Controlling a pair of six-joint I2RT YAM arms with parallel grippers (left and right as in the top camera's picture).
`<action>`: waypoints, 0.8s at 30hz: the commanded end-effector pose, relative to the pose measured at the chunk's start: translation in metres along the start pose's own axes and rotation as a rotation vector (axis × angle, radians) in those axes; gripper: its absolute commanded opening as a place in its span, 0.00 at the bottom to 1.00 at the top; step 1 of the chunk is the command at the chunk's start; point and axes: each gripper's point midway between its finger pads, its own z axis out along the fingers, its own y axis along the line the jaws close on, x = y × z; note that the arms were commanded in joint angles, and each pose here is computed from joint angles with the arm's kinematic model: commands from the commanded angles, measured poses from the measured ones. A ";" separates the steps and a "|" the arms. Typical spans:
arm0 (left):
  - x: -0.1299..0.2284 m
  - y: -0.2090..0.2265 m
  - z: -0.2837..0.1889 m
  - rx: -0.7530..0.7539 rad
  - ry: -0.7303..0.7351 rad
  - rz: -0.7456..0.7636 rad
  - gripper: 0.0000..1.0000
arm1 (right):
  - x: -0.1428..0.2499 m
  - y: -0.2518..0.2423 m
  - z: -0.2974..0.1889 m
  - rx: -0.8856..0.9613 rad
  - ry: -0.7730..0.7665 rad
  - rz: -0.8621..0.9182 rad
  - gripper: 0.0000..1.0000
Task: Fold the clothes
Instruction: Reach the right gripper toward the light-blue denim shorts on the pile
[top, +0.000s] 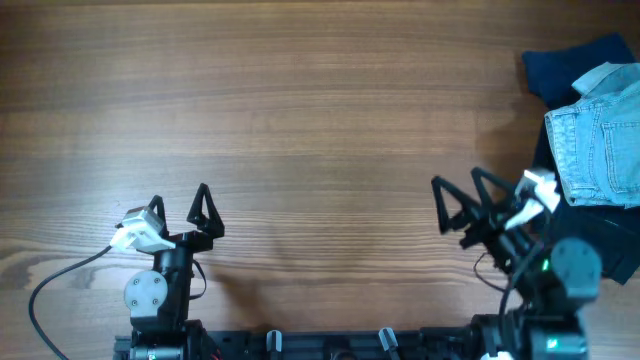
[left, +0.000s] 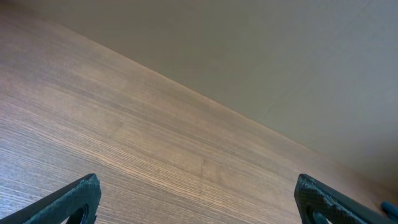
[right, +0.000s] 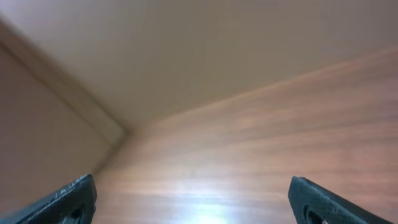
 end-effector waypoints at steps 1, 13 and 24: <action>0.004 -0.001 0.000 0.007 0.010 0.024 1.00 | -0.044 -0.013 0.011 0.179 0.039 -0.085 1.00; 0.004 -0.001 0.000 0.007 0.010 0.024 1.00 | -0.124 -0.110 0.005 0.948 0.420 -0.282 1.00; 0.004 -0.001 0.000 0.007 0.010 0.024 1.00 | -0.135 -0.171 0.018 1.219 0.582 -0.477 1.00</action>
